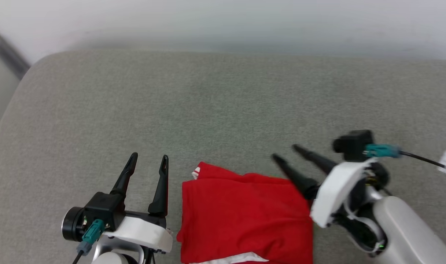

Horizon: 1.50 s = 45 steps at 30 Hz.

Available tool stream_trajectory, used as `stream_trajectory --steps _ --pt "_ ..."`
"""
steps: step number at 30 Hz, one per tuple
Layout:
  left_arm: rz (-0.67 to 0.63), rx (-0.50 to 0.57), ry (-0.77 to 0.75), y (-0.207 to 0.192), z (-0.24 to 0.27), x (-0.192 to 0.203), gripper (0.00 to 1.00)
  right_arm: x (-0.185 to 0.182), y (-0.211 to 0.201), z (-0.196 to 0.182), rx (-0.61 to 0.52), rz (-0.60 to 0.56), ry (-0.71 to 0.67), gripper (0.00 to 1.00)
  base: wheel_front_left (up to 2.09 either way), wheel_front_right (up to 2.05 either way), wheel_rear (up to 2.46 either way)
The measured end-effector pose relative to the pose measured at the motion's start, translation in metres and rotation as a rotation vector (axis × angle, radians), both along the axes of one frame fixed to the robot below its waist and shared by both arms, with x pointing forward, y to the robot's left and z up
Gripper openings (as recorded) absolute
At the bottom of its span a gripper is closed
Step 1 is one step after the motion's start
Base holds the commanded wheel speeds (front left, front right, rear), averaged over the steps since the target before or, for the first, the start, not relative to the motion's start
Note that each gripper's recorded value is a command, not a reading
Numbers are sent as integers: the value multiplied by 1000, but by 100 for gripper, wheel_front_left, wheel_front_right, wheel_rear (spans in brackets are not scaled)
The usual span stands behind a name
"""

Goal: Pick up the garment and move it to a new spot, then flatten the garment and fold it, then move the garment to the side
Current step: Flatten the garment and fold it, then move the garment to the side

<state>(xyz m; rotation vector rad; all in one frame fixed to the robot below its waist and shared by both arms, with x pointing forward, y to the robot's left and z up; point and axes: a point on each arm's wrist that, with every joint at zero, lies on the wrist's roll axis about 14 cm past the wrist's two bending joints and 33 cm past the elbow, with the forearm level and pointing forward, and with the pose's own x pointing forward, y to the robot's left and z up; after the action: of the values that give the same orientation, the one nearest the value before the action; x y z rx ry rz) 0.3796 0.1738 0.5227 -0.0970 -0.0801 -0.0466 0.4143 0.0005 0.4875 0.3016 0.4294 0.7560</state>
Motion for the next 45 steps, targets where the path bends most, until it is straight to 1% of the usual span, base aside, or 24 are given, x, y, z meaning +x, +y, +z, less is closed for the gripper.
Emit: stream_trajectory --steps 4,8,11,14,19,20,25,30,38,41,44,45 --pt "-13 -3 -13 -5 4 0 100 18 -64 6 -92 -204 -148 100 0 0 0" --pt "-18 1 -25 -8 8 -1 100 19 -126 25 -157 -403 -283 100 0 0 0" --pt "-11 7 -42 -6 14 -3 100 9 -155 47 -165 -519 -381 100 0 0 0" --pt "-4 15 -56 -3 18 -5 100 -5 -166 68 -168 -582 -468 100 0 0 0" --pt "4 34 -68 0 22 -15 100 -32 -164 81 -164 -617 -512 100 0 0 0" --pt "12 42 -63 3 20 -25 100 -48 -161 80 -157 -621 -499 100 0 0 0" --pt "24 45 -49 8 15 -35 100 -63 -161 76 -154 -635 -473 100 0 0 0" --pt "25 42 -43 9 12 -38 100 -68 -161 75 -153 -642 -462 100 0 0 0" --pt "24 38 -34 9 9 -36 100 -67 -163 77 -156 -648 -453 100 0 0 0" --pt "27 34 -37 9 10 -32 100 -65 -168 72 -141 -662 -416 100 0 0 0" --pt "28 24 -51 8 14 -26 100 -61 -175 55 -98 -678 -314 100 0 0 0" --pt "28 23 -56 8 15 -25 100 -61 -178 44 -91 -680 -251 100 0 0 0"
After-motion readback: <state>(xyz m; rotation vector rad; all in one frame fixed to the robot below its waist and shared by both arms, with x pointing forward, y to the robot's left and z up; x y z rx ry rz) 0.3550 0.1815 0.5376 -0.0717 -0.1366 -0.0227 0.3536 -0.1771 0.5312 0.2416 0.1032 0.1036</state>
